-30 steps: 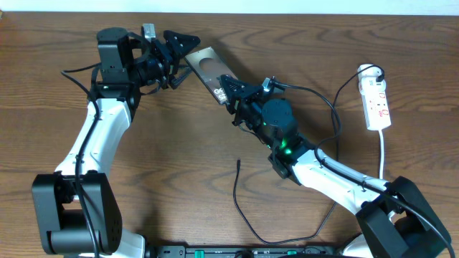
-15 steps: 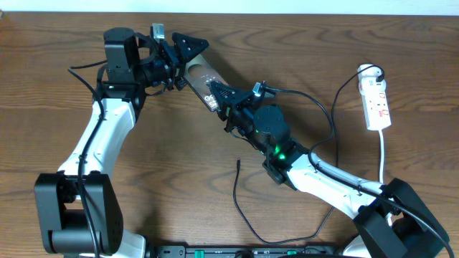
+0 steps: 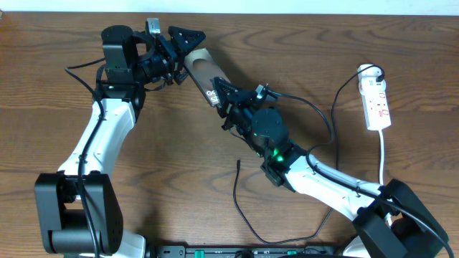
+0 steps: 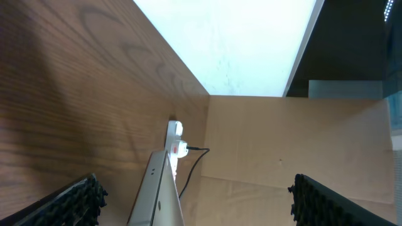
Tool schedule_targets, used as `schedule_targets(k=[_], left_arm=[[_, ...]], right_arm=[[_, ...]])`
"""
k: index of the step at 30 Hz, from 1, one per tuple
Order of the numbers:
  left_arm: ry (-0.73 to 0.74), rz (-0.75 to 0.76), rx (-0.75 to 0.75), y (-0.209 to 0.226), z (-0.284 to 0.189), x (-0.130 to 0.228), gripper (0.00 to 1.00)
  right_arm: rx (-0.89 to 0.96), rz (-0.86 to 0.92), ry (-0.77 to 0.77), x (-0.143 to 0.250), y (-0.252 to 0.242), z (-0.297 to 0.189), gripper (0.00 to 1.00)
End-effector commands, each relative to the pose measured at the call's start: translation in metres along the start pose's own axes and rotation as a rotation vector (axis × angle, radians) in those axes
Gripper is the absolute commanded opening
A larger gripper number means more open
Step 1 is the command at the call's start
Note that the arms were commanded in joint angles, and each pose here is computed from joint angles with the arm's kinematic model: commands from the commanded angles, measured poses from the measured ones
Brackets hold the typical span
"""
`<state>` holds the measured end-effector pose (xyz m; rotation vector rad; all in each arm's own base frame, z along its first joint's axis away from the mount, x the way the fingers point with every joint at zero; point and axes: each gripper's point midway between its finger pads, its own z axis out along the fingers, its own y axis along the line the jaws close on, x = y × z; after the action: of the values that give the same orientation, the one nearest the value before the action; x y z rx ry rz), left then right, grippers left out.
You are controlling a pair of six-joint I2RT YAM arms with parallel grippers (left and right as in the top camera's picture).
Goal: Plug charger to phone and switch on socket
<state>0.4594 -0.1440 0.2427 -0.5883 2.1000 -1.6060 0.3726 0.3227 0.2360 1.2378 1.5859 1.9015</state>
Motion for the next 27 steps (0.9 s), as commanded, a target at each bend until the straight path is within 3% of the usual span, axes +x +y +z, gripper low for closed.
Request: schedule_targets(k=[1, 7, 11, 14, 18, 25, 27], left_arm=[[-0.007, 0.003, 0.003, -0.0024, -0.0021, 0.0015, 0.92], [-0.002, 0.021, 0.003, -0.0021, -0.0019, 0.0024, 0.90], [-0.002, 0.038, 0.003, -0.0017, -0.0019, 0.0026, 0.80], [-0.002, 0.038, 0.003, -0.0018, -0.0019, 0.0026, 0.65], [-0.002, 0.052, 0.003, -0.0017, -0.0019, 0.0026, 0.58], [0.000, 0.050, 0.001, -0.0013, -0.0019, 0.0030, 0.56], [0.007, 0.050, 0.004, -0.0018, -0.0019, 0.0042, 0.64]], right_arm=[[-0.048, 0.028, 0.003, 0.0147, 0.0117, -0.0003, 0.01], [-0.042, 0.027, 0.015, 0.0211, 0.0089, -0.0010, 0.01], [-0.042, 0.024, 0.016, 0.0214, 0.0087, -0.0010, 0.01], [-0.043, 0.024, 0.013, 0.0210, 0.0089, -0.0010, 0.01], [-0.043, 0.024, 0.013, 0.0211, 0.0089, -0.0010, 0.01], [-0.045, 0.025, 0.009, 0.0206, 0.0092, -0.0010, 0.01], [-0.047, 0.024, 0.006, 0.0199, 0.0094, -0.0011, 0.01]])
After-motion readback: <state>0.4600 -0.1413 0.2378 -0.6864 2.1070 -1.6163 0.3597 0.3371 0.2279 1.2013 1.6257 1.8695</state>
